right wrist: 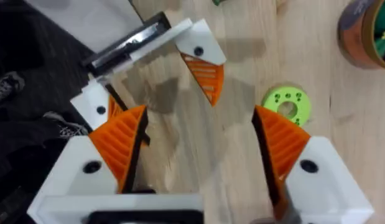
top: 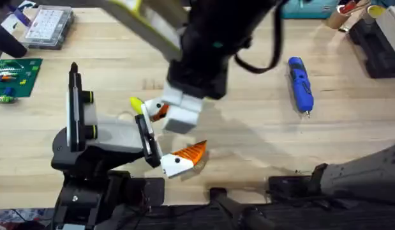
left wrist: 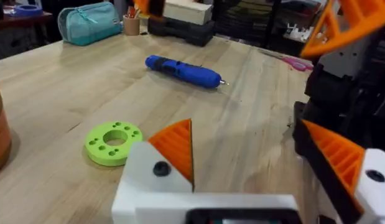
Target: Pick up the gripper from the table and insert it into the empty holder that is missing its gripper. Then pick up a screw, insert it into the mounting hole, and use the screwdriver to tighten it. Finally, clean up the table by picking up the vegetable and placing it into the bucket.
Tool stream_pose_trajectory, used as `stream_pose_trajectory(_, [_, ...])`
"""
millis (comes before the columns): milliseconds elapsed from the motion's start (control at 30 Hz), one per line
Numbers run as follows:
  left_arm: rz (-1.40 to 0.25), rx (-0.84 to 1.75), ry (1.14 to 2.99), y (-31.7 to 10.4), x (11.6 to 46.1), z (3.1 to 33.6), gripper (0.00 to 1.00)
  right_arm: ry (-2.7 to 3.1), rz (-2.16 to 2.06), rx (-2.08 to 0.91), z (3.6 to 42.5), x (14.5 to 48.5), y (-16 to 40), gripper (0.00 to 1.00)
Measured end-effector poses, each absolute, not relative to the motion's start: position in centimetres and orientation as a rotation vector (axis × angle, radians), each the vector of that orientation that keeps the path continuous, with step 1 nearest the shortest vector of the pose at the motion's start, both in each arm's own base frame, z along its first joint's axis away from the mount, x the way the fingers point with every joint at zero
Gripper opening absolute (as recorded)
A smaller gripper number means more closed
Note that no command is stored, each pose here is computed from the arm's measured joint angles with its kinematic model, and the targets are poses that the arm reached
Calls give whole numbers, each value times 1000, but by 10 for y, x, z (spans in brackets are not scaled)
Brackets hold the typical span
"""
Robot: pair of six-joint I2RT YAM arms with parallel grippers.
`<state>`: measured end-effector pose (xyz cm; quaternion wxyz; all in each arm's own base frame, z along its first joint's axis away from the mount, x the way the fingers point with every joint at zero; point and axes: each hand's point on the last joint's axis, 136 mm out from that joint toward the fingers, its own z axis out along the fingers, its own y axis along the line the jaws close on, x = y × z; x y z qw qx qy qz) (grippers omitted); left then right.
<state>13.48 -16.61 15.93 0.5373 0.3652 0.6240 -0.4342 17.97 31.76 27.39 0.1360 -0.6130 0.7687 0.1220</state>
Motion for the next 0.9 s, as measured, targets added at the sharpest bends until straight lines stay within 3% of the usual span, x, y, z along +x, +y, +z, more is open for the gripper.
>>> stream_pose_trajectory(500, [-1033,869,1485,-166,135,159,994,2277,440,-1812,267,177,301,997])
stream_pose_trajectory(567, [-1035,867,1486,-166,135,159,851,2272,444,-1814,267,177,302,997])
stream_pose_trajectory(733, [-1029,871,1483,-166,135,159,77,2267,446,-1818,267,177,302,997])
stream_pose_trajectory(800, [-1026,873,1481,-166,135,159,9,2262,451,-1816,268,177,303,997])
stream_pose_trajectory(900, [-1026,873,1481,-166,135,159,5,2257,467,-1816,269,176,305,997])
